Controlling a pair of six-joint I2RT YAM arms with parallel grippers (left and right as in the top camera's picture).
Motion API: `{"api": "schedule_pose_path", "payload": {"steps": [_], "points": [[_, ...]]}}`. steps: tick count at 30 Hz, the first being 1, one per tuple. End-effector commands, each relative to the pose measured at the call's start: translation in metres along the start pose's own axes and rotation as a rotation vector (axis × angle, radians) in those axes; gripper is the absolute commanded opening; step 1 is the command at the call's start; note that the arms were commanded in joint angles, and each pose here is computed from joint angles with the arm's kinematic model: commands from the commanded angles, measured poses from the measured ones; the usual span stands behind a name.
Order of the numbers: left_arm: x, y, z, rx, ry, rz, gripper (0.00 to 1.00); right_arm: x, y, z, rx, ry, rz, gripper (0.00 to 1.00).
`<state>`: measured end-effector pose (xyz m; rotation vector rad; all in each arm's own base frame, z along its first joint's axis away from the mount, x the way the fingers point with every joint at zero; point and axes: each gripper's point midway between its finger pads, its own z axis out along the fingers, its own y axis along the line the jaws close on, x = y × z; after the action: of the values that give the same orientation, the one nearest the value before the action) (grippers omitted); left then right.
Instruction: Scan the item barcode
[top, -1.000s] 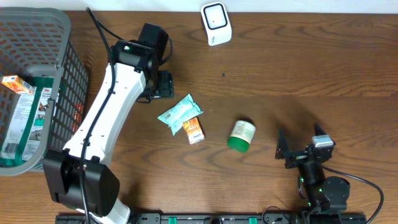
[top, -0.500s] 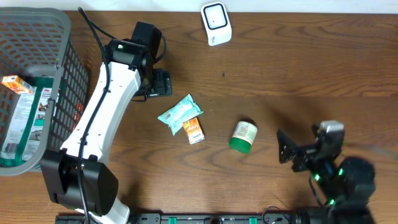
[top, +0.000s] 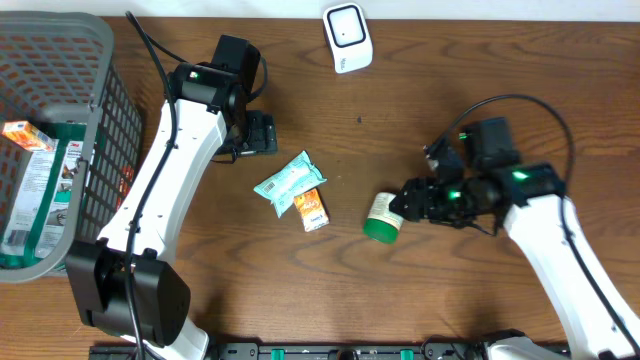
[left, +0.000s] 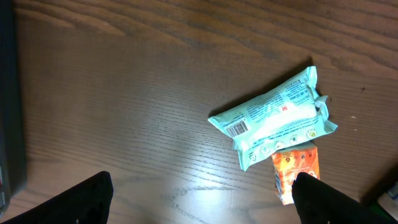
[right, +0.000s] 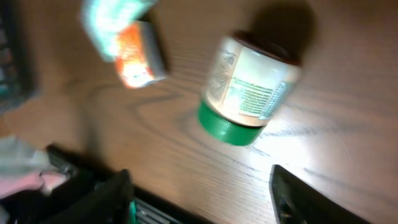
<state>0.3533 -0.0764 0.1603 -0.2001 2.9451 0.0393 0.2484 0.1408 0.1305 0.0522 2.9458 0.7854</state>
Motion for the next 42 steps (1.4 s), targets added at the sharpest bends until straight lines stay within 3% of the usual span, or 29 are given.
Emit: {"api": "schedule_pose_path", "payload": {"steps": [1, 3, 13, 17, 23, 26, 32, 33, 34, 35, 42], "points": [[-0.001, 0.002, 0.0, -0.01, -0.001, 0.0, 0.93, -0.002, -0.03, 0.027, 0.24, -0.003, 0.136, 0.8], [-0.001, 0.002, 0.0, -0.01, -0.001, 0.0, 0.93, -0.004, -0.023, 0.045, 0.243, 0.01, 0.127, 0.9], [-0.001, 0.002, 0.0, -0.01, -0.001, 0.0, 0.93, 0.021, -0.018, 0.105, 0.345, 0.12, 0.204, 0.87], [-0.001, 0.002, 0.0, -0.01, -0.001, 0.0, 0.93, 0.016, -0.017, 0.111, 0.384, 0.077, 0.145, 0.75], [-0.001, 0.002, 0.0, -0.01, -0.001, 0.0, 0.93, 0.015, -0.016, 0.104, 0.418, 0.071, 0.062, 0.48], [-0.001, 0.002, 0.0, -0.01, -0.001, 0.0, 0.93, 0.002, -0.001, 0.086, 0.4, 0.053, 0.029, 0.44], [-0.001, 0.002, 0.0, -0.01, -0.001, 0.0, 0.93, -0.011, 0.029, 0.046, 0.395, 0.078, -0.107, 0.52], [-0.001, 0.002, 0.0, -0.01, -0.001, 0.0, 0.93, -0.012, 0.032, 0.038, 0.401, 0.084, -0.116, 0.72], [-0.001, 0.002, 0.0, -0.01, -0.001, 0.0, 0.93, -0.012, 0.033, 0.036, 0.4, 0.084, -0.118, 0.81], [-0.001, 0.002, 0.0, -0.01, -0.001, 0.0, 0.93, -0.013, 0.033, 0.036, 0.4, 0.081, -0.118, 0.99], [-0.001, 0.002, 0.0, -0.01, -0.001, 0.0, 0.93, -0.033, 0.014, 0.048, 0.474, -0.025, -0.141, 0.99]]}}
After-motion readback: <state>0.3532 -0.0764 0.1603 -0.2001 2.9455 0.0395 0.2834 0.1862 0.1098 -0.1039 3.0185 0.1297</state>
